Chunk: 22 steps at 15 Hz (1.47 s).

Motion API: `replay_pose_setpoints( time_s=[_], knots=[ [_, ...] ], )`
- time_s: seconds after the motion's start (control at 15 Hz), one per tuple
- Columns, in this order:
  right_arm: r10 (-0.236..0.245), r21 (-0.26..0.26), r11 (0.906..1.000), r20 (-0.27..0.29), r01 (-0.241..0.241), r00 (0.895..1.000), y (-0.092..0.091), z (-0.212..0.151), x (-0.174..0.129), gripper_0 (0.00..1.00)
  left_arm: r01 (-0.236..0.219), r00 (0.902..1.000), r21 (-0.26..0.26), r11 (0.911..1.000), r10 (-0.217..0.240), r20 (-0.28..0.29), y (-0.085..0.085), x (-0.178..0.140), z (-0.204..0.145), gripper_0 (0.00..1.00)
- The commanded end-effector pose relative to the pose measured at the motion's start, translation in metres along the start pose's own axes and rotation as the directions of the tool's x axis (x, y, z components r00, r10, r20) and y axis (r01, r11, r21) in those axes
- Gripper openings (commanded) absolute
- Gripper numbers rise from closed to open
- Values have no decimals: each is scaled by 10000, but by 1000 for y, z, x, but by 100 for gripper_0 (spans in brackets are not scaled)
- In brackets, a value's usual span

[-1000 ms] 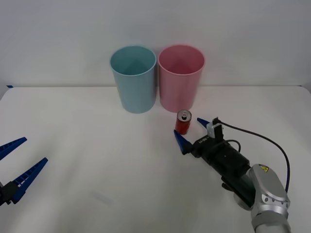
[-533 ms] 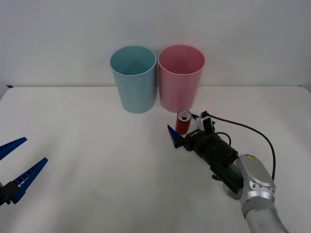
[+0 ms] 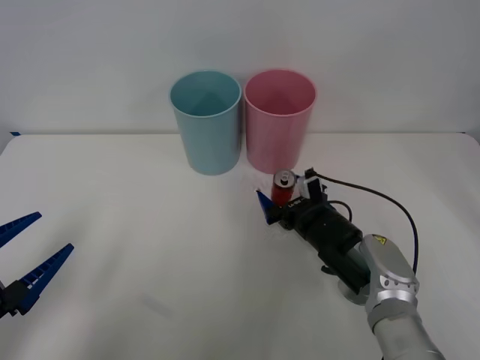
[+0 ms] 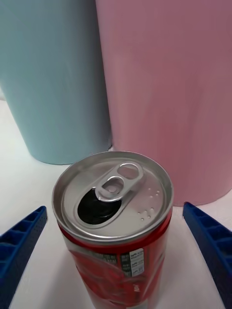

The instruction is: Grasp the object on the table and drop it into the matching bin: aluminum can to the light blue bin, PET bottle to the pink bin.

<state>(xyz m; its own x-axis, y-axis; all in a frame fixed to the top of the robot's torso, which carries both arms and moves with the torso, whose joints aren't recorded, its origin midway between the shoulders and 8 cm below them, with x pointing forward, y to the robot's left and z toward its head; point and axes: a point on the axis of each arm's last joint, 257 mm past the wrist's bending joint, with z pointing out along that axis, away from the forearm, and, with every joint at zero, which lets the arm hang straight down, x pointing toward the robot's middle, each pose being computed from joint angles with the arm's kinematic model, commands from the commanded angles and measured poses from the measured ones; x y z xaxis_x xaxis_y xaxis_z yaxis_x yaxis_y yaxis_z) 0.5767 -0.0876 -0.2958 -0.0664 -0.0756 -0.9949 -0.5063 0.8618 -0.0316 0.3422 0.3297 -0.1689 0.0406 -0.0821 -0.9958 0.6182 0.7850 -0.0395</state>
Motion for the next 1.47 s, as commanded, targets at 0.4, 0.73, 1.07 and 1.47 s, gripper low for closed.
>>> replay_pose_setpoints(
  time_s=[0.4,0.73,1.07,1.47],
  knots=[
    [102,-2,9999,127,-102,9999,0,0,-3,0,0,10000,0,10000,0,0,0,0,0,100],
    [228,-342,9992,459,-212,9987,4,-3,-13,0,0,10000,0,10000,0,0,0,0,0,100],
    [355,-549,9980,1033,-299,9940,-1,-30,-35,0,0,10000,0,10000,0,0,0,0,0,100],
    [1102,-1159,9890,1648,-917,9801,14,-72,-78,0,0,10000,0,10000,0,0,0,0,0,100]
  ],
)
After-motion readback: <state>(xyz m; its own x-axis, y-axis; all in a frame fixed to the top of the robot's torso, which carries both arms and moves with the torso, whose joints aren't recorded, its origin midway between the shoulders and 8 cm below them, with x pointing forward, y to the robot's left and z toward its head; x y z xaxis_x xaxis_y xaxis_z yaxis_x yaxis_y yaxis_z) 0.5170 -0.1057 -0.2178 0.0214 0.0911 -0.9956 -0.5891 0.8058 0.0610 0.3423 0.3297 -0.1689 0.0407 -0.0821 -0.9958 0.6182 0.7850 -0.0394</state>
